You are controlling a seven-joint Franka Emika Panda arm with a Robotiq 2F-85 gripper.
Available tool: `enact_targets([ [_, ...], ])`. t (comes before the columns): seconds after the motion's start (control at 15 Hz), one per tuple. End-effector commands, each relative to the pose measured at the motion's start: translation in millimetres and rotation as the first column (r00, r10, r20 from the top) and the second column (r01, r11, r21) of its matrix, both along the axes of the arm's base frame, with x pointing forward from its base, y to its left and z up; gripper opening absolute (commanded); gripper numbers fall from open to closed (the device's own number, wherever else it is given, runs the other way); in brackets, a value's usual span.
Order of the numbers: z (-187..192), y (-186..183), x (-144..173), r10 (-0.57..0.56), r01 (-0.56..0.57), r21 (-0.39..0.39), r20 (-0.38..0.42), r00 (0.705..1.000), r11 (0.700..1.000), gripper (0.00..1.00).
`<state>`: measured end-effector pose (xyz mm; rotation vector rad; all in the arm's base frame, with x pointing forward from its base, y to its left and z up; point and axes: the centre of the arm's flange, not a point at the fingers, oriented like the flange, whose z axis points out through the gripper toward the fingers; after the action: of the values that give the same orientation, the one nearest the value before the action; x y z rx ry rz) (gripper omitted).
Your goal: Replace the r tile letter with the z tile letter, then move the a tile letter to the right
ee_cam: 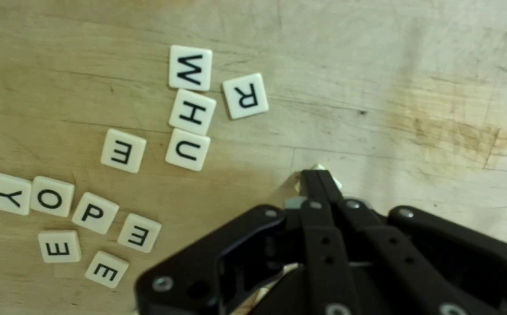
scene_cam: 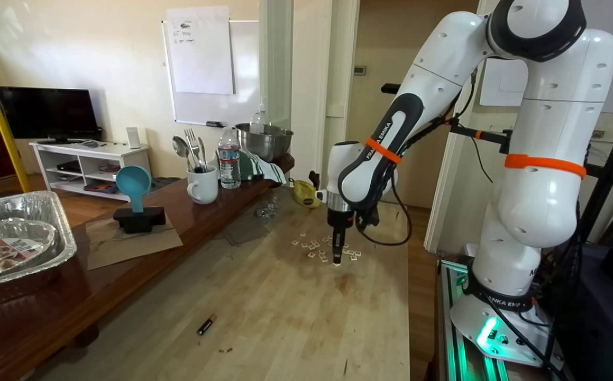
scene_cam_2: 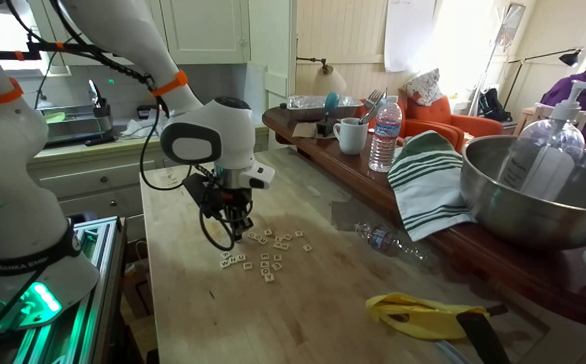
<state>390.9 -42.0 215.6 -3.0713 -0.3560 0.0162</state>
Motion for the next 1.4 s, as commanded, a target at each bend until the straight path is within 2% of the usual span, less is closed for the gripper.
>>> enact_targets([
  [0.0, -12.8, 11.7, -2.8, -0.092, 0.093, 0.026, -0.036, 0.995, 0.995, 0.00],
  [0.6, -11.8, 12.0, -0.5, -0.267, 0.268, 0.027, -0.027, 0.963, 0.963, 0.00],
  [0.93, -10.1, 11.4, 0.9, -0.314, 0.314, 0.019, -0.017, 0.949, 0.949, 0.00],
  [1.33, -7.3, 13.2, 5.1, -0.311, 0.311, 0.003, 0.010, 0.950, 0.950, 0.00],
])
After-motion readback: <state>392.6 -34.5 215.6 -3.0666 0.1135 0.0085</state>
